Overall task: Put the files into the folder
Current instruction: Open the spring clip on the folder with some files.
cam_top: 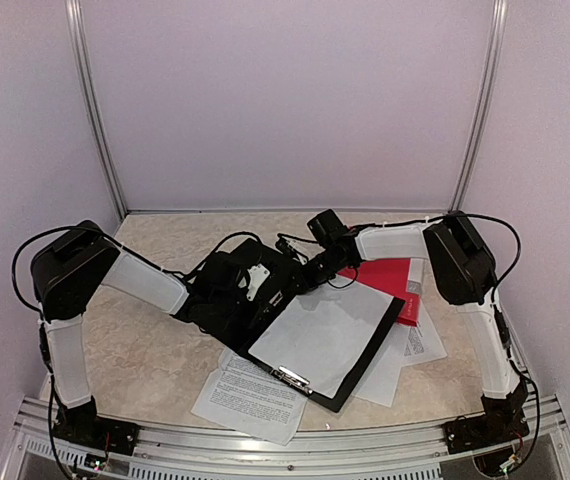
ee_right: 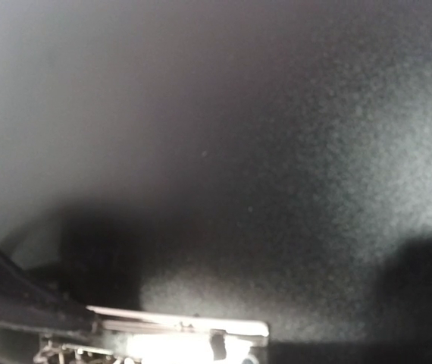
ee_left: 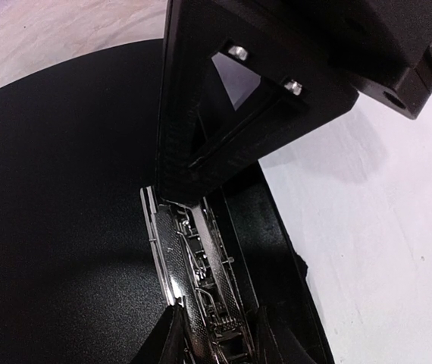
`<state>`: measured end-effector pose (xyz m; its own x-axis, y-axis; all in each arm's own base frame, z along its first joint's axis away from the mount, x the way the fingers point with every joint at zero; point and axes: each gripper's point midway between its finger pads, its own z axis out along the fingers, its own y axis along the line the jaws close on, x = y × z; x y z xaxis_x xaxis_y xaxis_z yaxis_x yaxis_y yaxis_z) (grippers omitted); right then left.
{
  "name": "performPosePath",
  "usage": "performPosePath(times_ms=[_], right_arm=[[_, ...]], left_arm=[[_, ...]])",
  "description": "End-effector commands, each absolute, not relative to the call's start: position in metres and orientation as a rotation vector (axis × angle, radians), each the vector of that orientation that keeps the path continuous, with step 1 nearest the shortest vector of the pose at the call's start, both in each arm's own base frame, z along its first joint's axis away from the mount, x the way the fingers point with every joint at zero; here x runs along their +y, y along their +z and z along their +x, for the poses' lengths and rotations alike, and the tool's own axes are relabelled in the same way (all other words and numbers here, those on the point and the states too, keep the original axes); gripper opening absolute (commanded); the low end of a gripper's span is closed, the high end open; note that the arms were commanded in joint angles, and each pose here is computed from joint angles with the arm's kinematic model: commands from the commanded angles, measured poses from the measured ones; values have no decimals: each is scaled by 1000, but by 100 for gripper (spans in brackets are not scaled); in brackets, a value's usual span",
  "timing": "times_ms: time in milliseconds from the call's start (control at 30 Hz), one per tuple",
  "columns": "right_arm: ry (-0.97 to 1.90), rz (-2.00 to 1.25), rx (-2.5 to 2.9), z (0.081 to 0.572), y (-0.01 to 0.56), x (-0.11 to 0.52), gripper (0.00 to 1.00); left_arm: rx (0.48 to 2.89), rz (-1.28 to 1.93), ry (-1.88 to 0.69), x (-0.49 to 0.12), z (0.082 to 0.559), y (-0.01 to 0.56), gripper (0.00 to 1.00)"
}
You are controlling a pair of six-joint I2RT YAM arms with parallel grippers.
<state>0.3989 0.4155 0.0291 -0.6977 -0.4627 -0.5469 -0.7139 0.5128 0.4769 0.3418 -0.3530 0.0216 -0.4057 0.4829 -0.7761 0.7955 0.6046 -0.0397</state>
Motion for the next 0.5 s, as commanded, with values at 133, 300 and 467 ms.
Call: performPosePath(times_ms=[133,300,467], right_arm=[[844,-954,2369,417,16,409,0],[861,-956,2351,412,28,408,0],[848,-945,2337,406,44,402,0]], left_arm=[[2222,1223,-662,-353,278,-29,29],[2232,1196,-653,-352,281,-28,29],[2247,1123,-652,-347,291,-22,30]])
